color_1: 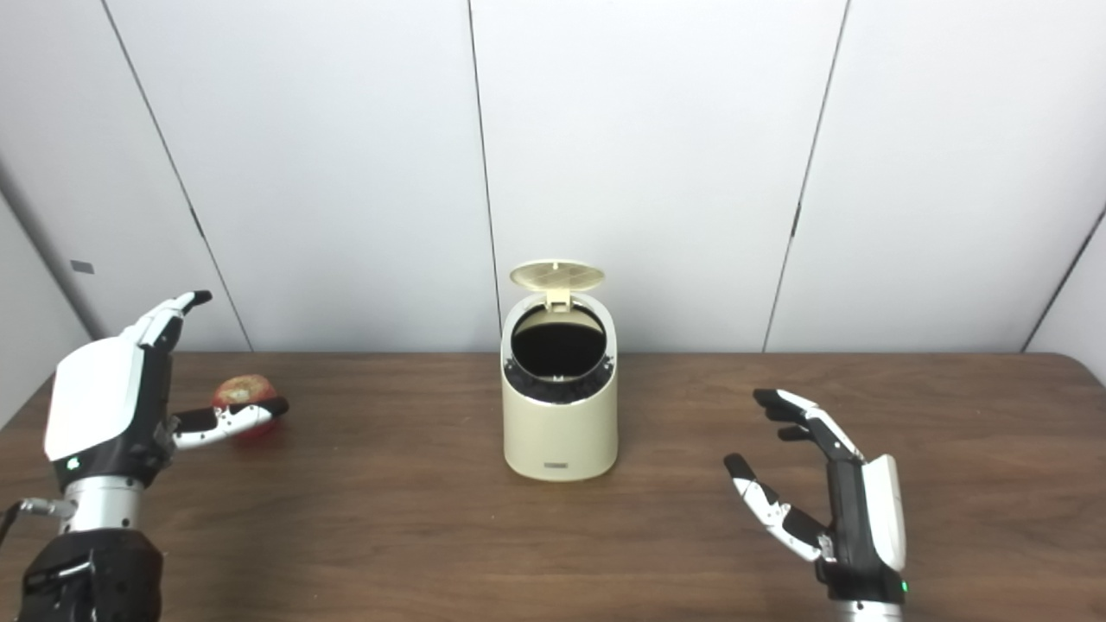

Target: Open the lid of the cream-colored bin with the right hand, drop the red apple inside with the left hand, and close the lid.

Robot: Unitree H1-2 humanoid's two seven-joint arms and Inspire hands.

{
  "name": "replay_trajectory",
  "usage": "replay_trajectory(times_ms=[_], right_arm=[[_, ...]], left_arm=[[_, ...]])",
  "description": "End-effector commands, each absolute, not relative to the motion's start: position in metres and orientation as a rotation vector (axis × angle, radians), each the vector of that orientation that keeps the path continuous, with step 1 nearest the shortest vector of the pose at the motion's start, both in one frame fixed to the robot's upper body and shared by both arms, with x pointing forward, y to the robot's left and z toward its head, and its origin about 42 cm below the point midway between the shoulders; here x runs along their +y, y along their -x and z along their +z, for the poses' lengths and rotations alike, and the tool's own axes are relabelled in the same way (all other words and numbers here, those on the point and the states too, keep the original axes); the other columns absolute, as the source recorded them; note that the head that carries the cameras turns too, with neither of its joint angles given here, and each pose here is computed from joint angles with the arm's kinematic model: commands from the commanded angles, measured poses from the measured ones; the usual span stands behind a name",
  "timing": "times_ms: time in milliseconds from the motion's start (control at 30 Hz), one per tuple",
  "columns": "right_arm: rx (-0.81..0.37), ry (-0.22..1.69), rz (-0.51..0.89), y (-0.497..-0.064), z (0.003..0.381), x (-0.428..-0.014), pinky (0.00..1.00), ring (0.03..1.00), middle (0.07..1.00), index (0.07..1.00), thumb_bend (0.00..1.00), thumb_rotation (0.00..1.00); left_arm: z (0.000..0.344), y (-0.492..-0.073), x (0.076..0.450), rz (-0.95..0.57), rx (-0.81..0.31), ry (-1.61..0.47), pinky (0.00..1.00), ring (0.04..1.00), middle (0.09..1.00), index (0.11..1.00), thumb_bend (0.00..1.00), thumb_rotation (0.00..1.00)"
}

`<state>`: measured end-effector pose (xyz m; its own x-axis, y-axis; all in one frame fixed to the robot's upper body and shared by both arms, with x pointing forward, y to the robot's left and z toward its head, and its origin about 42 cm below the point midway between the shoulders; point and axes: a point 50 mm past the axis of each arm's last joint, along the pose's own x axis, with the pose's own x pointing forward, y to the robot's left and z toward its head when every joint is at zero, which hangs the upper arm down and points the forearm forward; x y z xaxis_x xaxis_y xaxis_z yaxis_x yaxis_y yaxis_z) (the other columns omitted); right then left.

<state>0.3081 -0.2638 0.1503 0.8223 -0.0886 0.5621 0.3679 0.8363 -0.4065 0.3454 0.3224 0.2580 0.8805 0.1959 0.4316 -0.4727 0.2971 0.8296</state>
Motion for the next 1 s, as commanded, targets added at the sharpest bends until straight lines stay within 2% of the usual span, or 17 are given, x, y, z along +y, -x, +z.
replay_trajectory(times_ms=[0,133,267,333,400,467,567,600,733,833,900,967], right_arm=[[-0.531,0.539,-0.249,-0.301,0.137,-0.269,0.61,0.699,0.721,0.708,0.24,0.3],[-0.53,0.532,-0.259,-0.303,0.136,-0.278,0.61,0.699,0.722,0.706,0.23,0.23],[-0.531,0.528,-0.268,-0.306,0.134,-0.29,0.61,0.7,0.724,0.71,0.23,0.19],[-0.533,0.525,-0.273,-0.307,0.135,-0.295,0.6,0.696,0.72,0.707,0.23,0.15],[-0.534,0.515,-0.272,-0.308,0.139,-0.298,0.59,0.694,0.719,0.704,0.22,0.14],[-0.533,0.496,-0.264,-0.307,0.145,-0.297,0.59,0.693,0.72,0.703,0.21,0.28],[-0.534,0.494,-0.27,-0.307,0.154,-0.296,0.55,0.678,0.713,0.69,0.22,0.37],[-0.529,0.495,-0.28,-0.308,0.155,-0.296,0.53,0.666,0.7,0.678,0.23,0.44],[-0.508,0.5,-0.304,-0.31,0.159,-0.298,0.47,0.628,0.667,0.649,0.26,0.59],[-0.497,0.509,-0.311,-0.311,0.159,-0.298,0.44,0.605,0.651,0.634,0.3,0.68],[-0.495,0.512,-0.313,-0.311,0.158,-0.299,0.43,0.602,0.649,0.631,0.3,0.69],[-0.492,0.517,-0.314,-0.312,0.156,-0.3,0.42,0.594,0.643,0.625,0.34,0.74]], left_arm=[[0.276,-0.357,0.327,0.478,-0.3,-1.221,0.63,0.809,0.858,0.858,1.0,0.35],[0.274,-0.37,0.328,0.441,-0.233,-1.235,0.61,0.795,0.865,0.866,1.0,0.37],[0.268,-0.38,0.323,0.394,-0.146,-1.111,0.61,0.808,0.877,0.882,1.0,0.35],[0.264,-0.382,0.319,0.394,-0.12,-1.083,0.62,0.808,0.872,0.881,1.0,0.34],[0.26,-0.385,0.316,0.403,-0.101,-1.078,0.63,0.818,0.884,0.894,1.0,0.34],[0.258,-0.388,0.315,0.42,-0.1,-1.093,0.63,0.818,0.883,0.897,1.0,0.36],[0.256,-0.393,0.314,0.437,-0.098,-1.094,0.62,0.806,0.866,0.901,1.0,0.34],[0.255,-0.395,0.313,0.441,-0.098,-1.095,0.62,0.799,0.849,0.901,1.0,0.33],[0.252,-0.4,0.313,0.451,-0.083,-1.118,0.62,0.759,0.789,0.9,1.0,0.34],[0.25,-0.402,0.316,0.451,-0.078,-1.131,0.62,0.741,0.768,0.893,1.0,0.33],[0.247,-0.403,0.318,0.453,-0.066,-1.139,0.63,0.742,0.769,0.89,1.0,0.33],[0.243,-0.404,0.32,0.455,-0.039,-1.155,0.67,0.779,0.807,0.893,1.0,0.34]])
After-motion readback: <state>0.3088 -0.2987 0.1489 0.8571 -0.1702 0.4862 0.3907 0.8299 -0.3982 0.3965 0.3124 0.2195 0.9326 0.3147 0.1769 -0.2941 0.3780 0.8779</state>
